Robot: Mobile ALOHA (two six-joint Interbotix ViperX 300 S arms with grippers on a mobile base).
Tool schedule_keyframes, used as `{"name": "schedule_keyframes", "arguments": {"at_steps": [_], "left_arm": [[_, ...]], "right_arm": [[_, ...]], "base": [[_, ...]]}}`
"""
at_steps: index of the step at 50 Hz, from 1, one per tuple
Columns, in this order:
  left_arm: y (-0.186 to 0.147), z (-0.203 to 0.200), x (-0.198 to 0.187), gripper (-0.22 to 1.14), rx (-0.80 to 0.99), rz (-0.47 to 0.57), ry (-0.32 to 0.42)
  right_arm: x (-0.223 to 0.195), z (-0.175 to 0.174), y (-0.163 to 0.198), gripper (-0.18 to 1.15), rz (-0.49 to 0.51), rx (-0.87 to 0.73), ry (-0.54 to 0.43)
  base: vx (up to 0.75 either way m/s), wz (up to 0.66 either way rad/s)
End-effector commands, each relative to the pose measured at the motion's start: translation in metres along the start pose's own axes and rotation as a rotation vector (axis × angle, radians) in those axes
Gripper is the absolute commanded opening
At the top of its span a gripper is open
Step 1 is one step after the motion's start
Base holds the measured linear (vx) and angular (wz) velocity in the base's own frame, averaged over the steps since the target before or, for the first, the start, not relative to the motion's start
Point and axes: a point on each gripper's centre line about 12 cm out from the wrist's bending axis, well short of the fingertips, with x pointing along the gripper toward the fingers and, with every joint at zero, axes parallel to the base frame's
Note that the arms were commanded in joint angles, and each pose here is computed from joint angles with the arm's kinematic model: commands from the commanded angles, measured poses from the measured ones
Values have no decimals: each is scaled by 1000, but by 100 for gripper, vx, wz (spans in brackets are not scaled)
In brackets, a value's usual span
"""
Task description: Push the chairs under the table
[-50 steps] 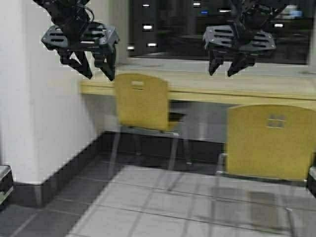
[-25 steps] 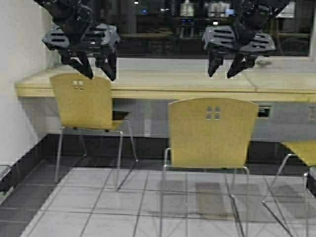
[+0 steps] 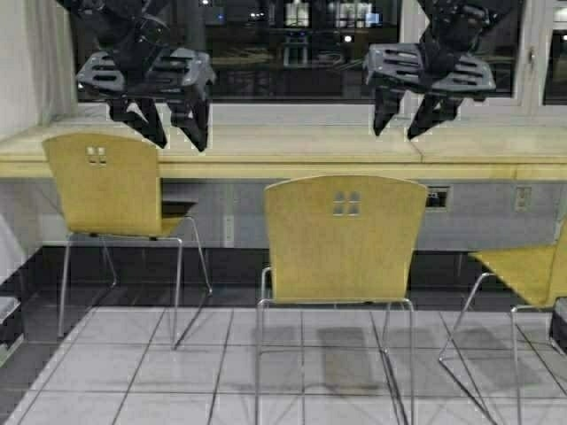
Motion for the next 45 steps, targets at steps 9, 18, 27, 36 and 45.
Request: {"name": "schedule_keyframes", "arguments": {"at_steps": [9, 18, 27, 36, 45], "left_arm": [[0, 10, -4, 90, -6, -1, -31], [0, 8, -3, 90, -24, -2, -28], [2, 9, 2, 90, -199, -11, -78], [3, 17, 20, 90, -439, -18, -115], [7, 8, 46, 91, -654, 2, -118]], "right_arm": [[-1, 5, -2, 83, -4, 77, -21], [-1, 7, -15, 83, -30, 175, -60], [0, -4, -33, 83, -69, 357, -116], [-2, -11, -48, 83, -99, 484, -142], [0, -17, -53, 83, -111, 538, -142]], "base": [[14, -8], [20, -7], [25, -4], [28, -5], [28, 1]]}}
